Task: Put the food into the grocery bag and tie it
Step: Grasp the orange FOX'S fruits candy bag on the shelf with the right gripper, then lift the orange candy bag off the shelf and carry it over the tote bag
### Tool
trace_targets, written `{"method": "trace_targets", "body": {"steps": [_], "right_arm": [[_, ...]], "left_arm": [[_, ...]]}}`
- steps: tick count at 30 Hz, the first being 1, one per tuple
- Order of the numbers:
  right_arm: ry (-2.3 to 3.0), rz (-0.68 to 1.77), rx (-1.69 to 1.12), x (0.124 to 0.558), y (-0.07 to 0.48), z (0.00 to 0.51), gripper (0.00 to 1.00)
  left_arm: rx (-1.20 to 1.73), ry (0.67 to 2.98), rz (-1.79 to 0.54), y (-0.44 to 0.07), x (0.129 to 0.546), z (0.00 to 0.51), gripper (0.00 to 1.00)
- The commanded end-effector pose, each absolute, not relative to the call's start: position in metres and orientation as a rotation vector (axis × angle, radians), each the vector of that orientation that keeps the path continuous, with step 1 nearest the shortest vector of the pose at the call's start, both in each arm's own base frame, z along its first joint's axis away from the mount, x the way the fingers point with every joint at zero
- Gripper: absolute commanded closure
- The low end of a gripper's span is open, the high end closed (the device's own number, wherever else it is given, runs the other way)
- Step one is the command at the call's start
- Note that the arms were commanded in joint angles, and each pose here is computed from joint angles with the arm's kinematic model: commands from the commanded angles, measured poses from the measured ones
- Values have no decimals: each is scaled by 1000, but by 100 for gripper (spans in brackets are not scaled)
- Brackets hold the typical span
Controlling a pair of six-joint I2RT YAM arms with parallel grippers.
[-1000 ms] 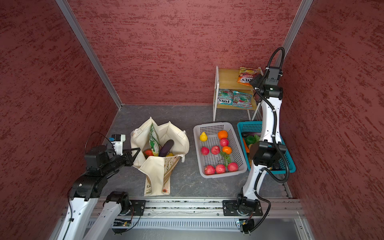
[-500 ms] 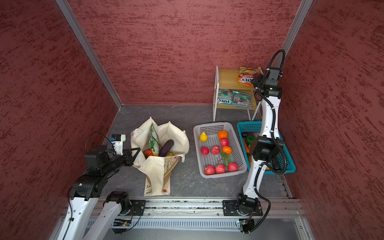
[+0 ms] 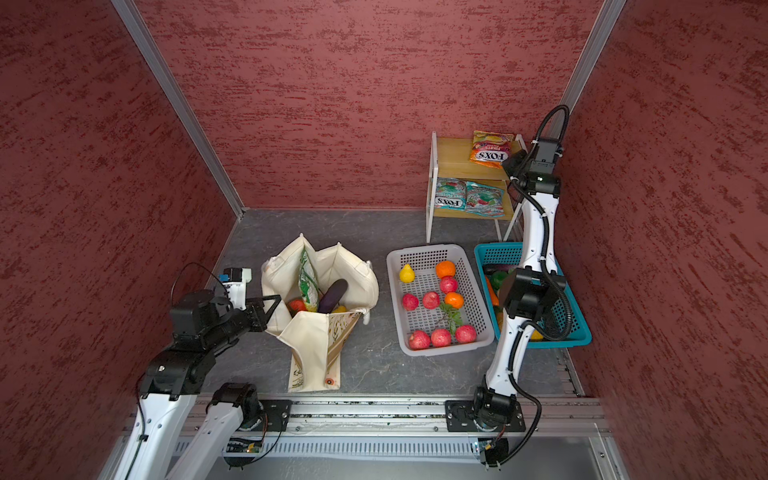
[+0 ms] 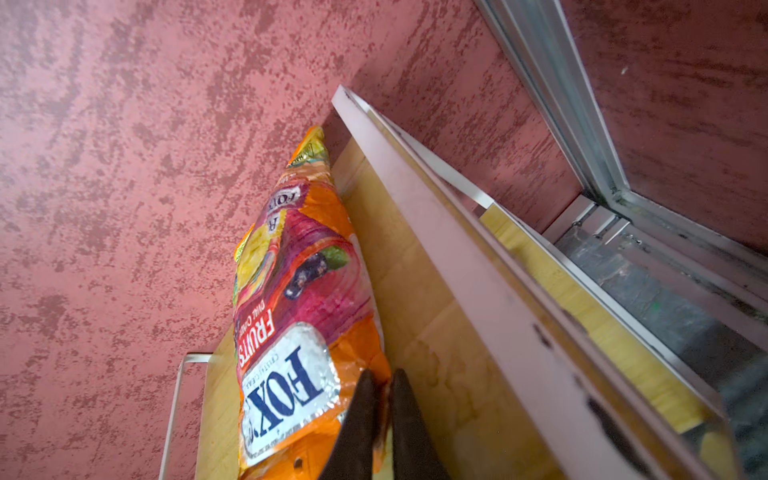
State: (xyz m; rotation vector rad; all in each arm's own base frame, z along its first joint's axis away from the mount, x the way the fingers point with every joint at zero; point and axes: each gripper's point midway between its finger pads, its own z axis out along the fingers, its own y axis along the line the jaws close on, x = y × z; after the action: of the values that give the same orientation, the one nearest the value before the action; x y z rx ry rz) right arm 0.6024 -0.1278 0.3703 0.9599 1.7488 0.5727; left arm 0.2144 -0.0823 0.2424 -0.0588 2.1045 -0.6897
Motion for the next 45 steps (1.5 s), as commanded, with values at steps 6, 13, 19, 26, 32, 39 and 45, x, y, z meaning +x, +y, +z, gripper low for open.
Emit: {"method": "trace_targets", "body": {"steps": [6,13,19,26,32,39,45], "right_arm": [[1588,657,853,576,-113,457,100],[1514,682,724,530,-82,525,100],[1527,729,654,503,-56,546,100],[1603,754,514,463,5,557,100],[1628,817,409,418,63,548,100],[1668,949,315,374,125,525,100],[1787,1039,169,344,189,498,100]], "left_arm": [[-31,2054,-684,-83,220,253,100],[-43,2058,-682,-80,221,252,100],[-47,2061,-683,-80,222,252,100],[-55,2065,-679,-79,223,251,100],[-62,2066,-679,-77,224,250,100],[-68,2081,-685,-78,226,247,100],[-70,2091,-685,-78,227,245,100]]}}
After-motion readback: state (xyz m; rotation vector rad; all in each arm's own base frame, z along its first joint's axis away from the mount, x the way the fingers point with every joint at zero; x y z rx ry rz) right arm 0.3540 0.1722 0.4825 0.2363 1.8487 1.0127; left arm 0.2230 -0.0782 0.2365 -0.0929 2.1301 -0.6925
